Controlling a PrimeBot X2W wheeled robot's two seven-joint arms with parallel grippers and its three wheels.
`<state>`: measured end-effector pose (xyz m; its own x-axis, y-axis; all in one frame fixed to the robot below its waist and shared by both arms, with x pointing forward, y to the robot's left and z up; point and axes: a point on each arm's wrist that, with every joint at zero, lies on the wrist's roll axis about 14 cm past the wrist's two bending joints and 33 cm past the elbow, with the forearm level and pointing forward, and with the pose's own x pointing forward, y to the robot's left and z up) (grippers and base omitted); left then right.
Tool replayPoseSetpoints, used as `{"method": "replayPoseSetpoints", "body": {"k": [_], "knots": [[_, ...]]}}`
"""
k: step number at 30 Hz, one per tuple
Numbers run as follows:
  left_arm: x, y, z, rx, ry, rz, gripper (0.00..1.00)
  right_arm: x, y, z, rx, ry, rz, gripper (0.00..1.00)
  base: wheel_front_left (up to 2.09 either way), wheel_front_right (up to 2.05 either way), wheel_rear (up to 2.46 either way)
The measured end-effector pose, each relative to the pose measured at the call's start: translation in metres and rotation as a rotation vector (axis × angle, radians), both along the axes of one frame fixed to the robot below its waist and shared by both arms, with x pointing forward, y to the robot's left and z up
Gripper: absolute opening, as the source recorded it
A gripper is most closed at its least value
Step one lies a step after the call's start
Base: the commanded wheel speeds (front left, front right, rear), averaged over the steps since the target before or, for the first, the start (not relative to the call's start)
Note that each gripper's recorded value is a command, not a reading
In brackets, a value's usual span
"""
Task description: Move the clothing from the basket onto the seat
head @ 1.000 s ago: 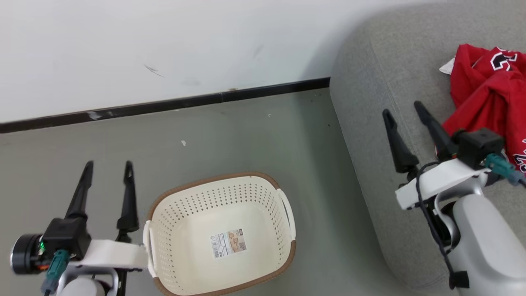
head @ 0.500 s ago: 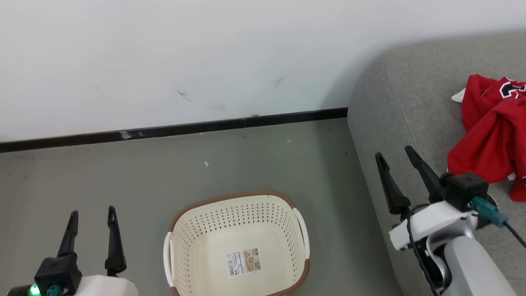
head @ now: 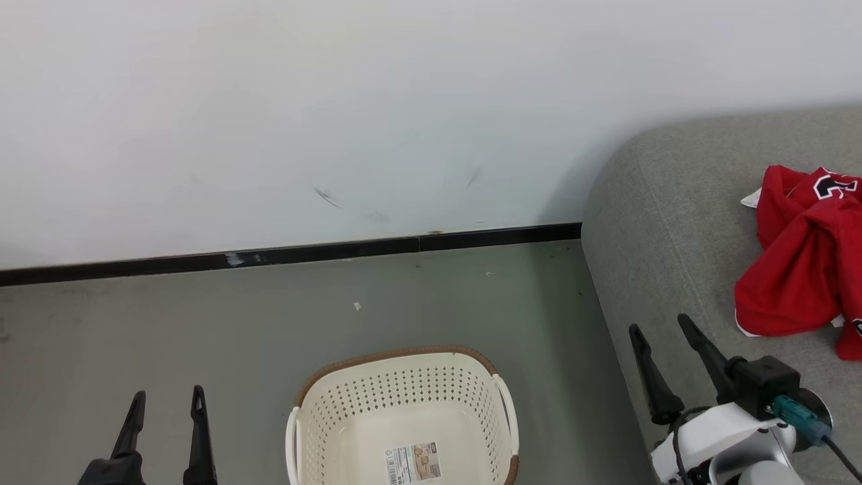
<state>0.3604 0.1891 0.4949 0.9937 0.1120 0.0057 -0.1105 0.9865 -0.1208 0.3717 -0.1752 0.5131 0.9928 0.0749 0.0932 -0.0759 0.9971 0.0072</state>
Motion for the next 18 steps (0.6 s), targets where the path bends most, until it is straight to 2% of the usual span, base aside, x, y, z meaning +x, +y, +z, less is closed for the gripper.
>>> {"method": "replayPoseSetpoints", "body": {"k": [7, 18], "knots": [[-0.009, 0.0, 0.005, -0.001, -0.017, -0.007, 1.0, -0.012, 0.004, 0.005, -0.013, -0.019, 0.009, 1.0, 0.0, 0.0, 0.0], [-0.016, 0.003, 0.011, -0.004, -0.036, -0.002, 1.0, -0.022, 0.007, 0.008, 0.042, -0.031, 0.015, 1.0, 0.0, 0.0, 0.0]]}}
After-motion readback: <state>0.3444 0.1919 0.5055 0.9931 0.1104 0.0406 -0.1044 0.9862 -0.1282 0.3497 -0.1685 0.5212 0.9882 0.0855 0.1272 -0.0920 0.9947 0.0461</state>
